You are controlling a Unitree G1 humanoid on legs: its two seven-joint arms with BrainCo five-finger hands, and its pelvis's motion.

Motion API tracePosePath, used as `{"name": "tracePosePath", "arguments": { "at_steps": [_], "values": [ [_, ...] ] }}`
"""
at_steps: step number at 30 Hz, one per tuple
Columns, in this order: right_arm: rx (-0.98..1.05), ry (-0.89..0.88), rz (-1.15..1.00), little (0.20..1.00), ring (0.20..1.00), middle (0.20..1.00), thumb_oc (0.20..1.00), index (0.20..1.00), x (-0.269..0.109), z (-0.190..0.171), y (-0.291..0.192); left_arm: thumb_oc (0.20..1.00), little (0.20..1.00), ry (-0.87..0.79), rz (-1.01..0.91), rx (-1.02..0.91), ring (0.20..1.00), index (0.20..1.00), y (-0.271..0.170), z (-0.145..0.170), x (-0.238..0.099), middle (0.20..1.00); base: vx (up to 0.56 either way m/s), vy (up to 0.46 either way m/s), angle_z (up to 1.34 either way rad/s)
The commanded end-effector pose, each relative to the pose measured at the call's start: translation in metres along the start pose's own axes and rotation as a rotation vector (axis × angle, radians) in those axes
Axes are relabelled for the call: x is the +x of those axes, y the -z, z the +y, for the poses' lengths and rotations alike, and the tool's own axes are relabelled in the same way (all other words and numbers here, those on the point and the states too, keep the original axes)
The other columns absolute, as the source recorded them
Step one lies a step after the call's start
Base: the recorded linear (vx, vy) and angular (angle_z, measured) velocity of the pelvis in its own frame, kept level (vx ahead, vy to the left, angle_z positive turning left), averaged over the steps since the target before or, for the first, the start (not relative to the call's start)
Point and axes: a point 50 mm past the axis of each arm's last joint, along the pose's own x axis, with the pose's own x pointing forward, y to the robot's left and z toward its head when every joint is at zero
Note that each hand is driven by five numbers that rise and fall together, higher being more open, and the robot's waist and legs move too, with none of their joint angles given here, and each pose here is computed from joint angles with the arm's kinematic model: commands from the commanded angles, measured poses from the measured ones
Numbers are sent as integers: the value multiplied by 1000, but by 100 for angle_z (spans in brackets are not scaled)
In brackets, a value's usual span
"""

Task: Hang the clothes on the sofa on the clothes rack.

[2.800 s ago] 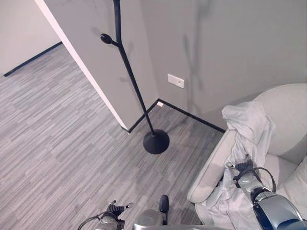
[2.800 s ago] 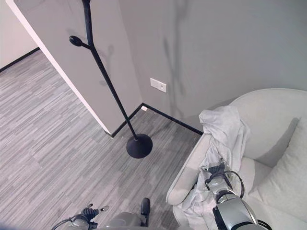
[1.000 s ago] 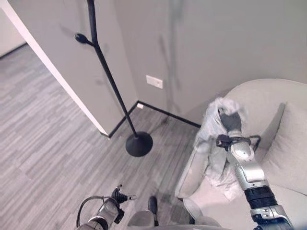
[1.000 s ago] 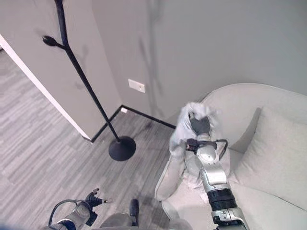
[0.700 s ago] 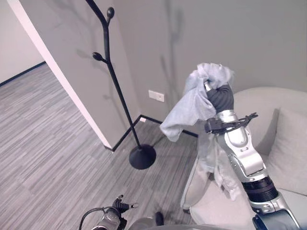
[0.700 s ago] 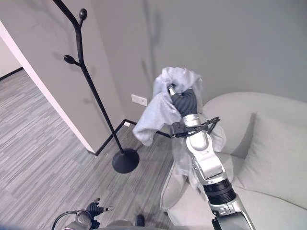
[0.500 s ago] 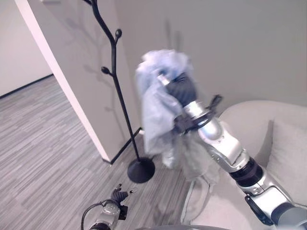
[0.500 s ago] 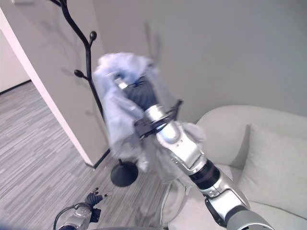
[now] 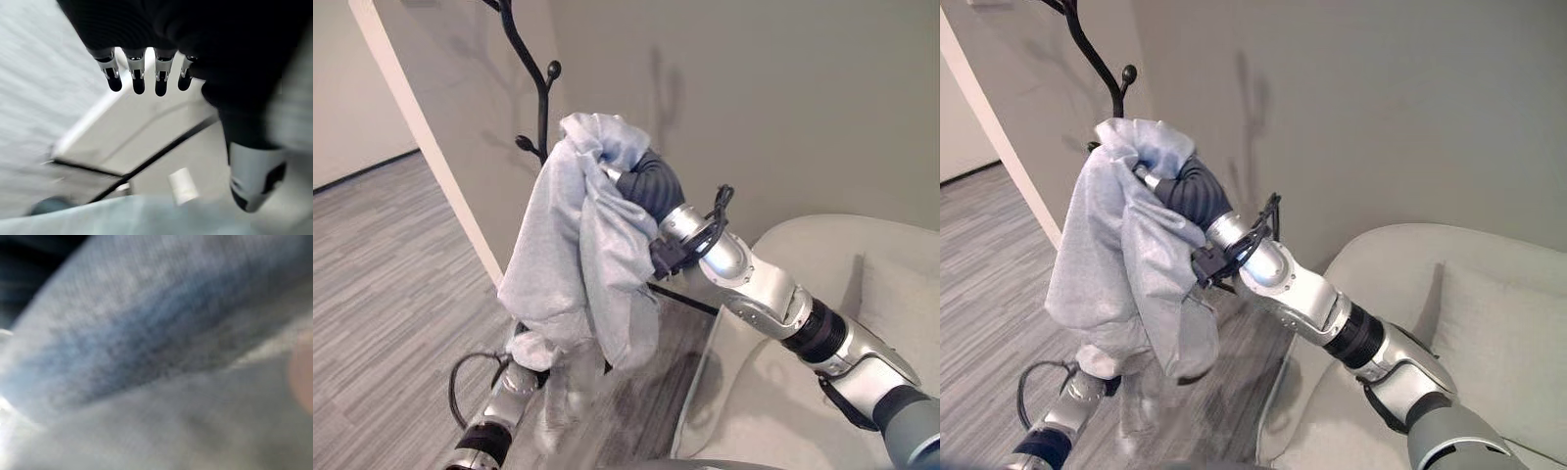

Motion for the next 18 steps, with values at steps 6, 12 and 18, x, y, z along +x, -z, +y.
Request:
{"name": "tracePosePath", "arguments": {
  "at_steps": [6, 12, 18],
  "values": [
    [-30, -282, -64, 200, 200, 200, 200, 200, 7, 43, -28, 1000, 1000, -46, -226, 260, 1000, 1000, -45, 12, 29, 1000, 0, 0, 0],
    [-24, -238, -92, 200, 200, 200, 200, 200, 13, 32, -34, 1000, 1000, 64, -311, 210, 1000, 1000, -52, -8, 8, 1000, 0, 0, 0],
    [13, -246, -139, 200, 200, 200, 200, 200, 16, 35, -44, 1000, 1000, 218, -355, 141, 1000, 1000, -66, -43, -3, 1000, 1, 6, 0]
  ]
}}
